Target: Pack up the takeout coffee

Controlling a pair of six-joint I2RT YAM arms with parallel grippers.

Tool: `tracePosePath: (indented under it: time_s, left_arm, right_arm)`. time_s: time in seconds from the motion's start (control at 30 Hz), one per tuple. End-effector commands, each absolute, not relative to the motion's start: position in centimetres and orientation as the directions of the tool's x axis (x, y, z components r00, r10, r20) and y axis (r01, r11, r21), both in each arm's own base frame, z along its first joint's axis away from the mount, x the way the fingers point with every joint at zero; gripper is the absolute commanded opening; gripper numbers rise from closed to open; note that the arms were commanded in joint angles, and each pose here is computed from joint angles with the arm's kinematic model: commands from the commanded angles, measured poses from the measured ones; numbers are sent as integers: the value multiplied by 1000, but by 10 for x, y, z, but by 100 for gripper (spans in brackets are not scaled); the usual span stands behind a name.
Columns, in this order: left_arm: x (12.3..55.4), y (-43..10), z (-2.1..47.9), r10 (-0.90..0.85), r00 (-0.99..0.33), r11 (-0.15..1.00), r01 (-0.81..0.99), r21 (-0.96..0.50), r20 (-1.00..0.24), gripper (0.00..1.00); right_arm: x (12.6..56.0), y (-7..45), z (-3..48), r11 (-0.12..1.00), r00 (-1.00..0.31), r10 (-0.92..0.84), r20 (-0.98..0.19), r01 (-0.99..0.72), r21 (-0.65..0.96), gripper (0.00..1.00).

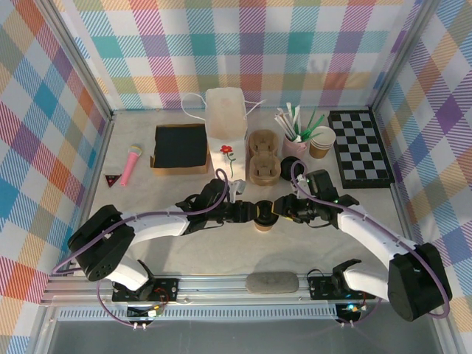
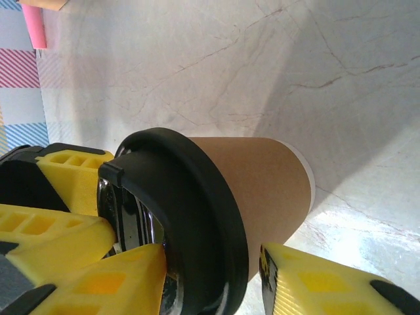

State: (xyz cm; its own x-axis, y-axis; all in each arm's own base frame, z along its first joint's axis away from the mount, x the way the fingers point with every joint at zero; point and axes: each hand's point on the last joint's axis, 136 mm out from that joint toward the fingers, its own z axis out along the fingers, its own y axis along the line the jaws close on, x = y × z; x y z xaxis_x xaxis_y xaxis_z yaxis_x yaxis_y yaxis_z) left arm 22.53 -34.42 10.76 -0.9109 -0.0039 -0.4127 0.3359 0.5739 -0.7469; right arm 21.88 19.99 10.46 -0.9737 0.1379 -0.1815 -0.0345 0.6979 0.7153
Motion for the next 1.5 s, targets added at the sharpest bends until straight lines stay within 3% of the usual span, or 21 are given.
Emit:
tracePosePath:
  time_s: [0.0, 0.73, 1.0, 1.47]
  left_arm:
    - [204, -322, 47, 50, -957, 690, 240, -683, -286, 39]
    - [197, -310, 17, 65, -967, 738, 214, -640, -248, 40]
    - [197, -308, 14, 65, -967, 744, 210, -634, -245, 43]
    - [197, -304, 4, 51, -970, 754, 193, -628, -236, 43]
  right_arm:
    - [217, 197, 95, 733, -978, 123, -167, -24, 679, 43]
    - [199, 159, 28, 852, -975, 211, -72, 147, 502, 34]
    - [187, 148, 4, 866, -966, 256, -23, 219, 450, 35]
    - [184, 125, -3, 897, -947, 317, -45, 284, 340, 43]
